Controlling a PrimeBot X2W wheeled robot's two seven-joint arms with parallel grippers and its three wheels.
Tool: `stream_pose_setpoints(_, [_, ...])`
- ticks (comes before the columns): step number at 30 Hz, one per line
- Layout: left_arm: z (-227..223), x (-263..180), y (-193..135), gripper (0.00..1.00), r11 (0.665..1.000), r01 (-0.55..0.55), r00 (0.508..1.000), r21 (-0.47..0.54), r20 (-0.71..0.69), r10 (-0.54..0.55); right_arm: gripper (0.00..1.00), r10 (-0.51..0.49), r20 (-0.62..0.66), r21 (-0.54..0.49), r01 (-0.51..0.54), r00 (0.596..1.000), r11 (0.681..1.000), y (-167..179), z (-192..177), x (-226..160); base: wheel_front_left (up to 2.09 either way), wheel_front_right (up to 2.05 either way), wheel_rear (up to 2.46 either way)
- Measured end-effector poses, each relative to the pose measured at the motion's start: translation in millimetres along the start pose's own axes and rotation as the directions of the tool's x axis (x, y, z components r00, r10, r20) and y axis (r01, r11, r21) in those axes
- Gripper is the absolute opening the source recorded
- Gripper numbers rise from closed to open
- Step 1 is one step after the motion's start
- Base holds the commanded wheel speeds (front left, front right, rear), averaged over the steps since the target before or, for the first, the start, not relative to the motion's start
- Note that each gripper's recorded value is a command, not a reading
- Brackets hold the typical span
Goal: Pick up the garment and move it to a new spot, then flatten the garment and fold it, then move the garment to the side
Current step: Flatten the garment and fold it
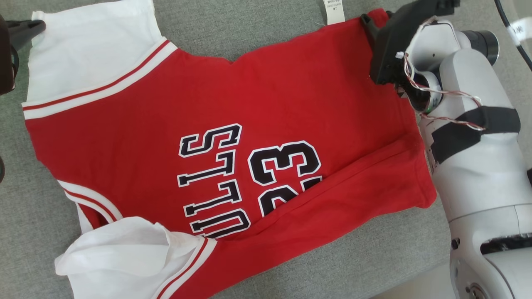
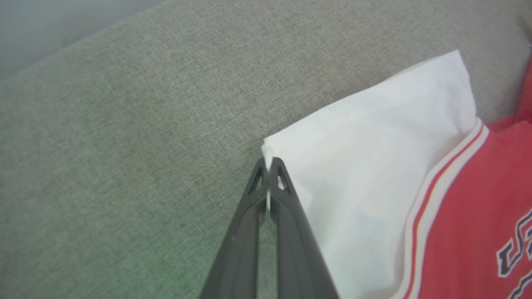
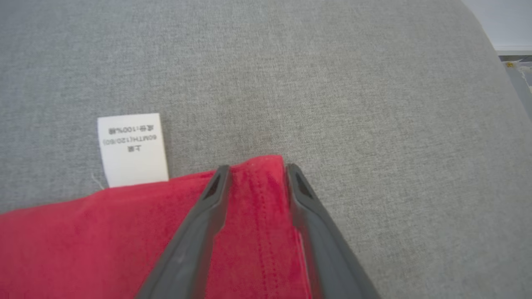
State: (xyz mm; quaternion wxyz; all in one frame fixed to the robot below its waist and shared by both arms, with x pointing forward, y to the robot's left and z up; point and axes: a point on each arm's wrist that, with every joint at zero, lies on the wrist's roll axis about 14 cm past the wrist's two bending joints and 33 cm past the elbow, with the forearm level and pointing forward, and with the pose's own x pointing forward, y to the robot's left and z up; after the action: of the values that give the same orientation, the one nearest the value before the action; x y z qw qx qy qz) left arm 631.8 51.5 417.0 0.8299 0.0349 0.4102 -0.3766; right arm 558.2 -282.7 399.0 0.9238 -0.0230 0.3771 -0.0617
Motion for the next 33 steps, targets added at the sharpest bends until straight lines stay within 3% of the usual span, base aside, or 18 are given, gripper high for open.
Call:
stream_pose_setpoints(2, [-0.6, -0.1, 0.1, 0.00, 1.000, -0.001, 1.000, 0.001, -0.004, 0.001, 0.60, -0.001, -0.024, -0.011, 0.001, 1.000, 1.000, 0.6, 0.9, 0.1, 0.00, 0.00, 0.00])
stream_pose_setpoints(3, [-0.5, -0.2, 0.2, 0.00, 1.000, -0.002, 1.000, 0.002, -0.005, 0.002, 0.52, -0.003, -0.032, -0.016, 0.003, 0.999, 1.000, 0.6, 1.8, 0.0, 0.00, 0.00, 0.00])
stream_pose_setpoints(7, [-2.3, -0.7, 0.0, 0.00, 1.000, -0.001, 1.000, 0.003, -0.010, 0.001, 0.44, -0.005, -0.058, -0.024, 0.003, 0.998, 1.000, 1.7, 2.8, 1.1, 0.00, 0.00, 0.00])
stream_pose_setpoints(9, [-3.4, -1.4, 0.5, 0.00, 1.000, -0.003, 1.000, 0.004, -0.011, 0.003, 0.10, -0.005, -0.071, -0.019, 0.004, 0.997, 1.000, 1.8, 2.3, 2.0, 0.00, 0.00, 0.00])
stream_pose_setpoints(10, [-3.8, -1.9, 0.7, 0.00, 1.000, -0.004, 1.000, 0.005, -0.012, 0.004, 0.00, -0.003, -0.077, -0.019, 0.002, 0.997, 1.000, 2.8, 2.5, 2.5, 0.00, 0.00, 0.00])
stream_pose_setpoints(14, [1.3, -5.9, 1.1, 0.00, 1.000, -0.006, 1.000, 0.010, 0.024, 0.006, 0.00, 0.010, -0.030, -0.011, -0.010, 1.000, 1.000, 6.9, 10.7, 4.0, 0.00, 0.00, 0.00])
stream_pose_setpoints(20, [24.4, -21.3, 0.1, 0.00, 0.999, -0.026, 0.989, 0.048, 0.145, 0.019, 0.00, 0.002, 0.157, 0.050, -0.010, 0.988, 0.999, 1.8, 44.6, -2.2, 0.00, 0.00, 0.00])
stream_pose_setpoints(33, [58.6, -63.8, -7.0, 0.00, 0.996, -0.047, 0.938, 0.070, 0.347, 0.019, 0.00, -0.015, 0.291, 0.169, -0.036, 0.957, 0.985, -0.2, 56.0, -7.9, 0.00, 0.00, 0.00])
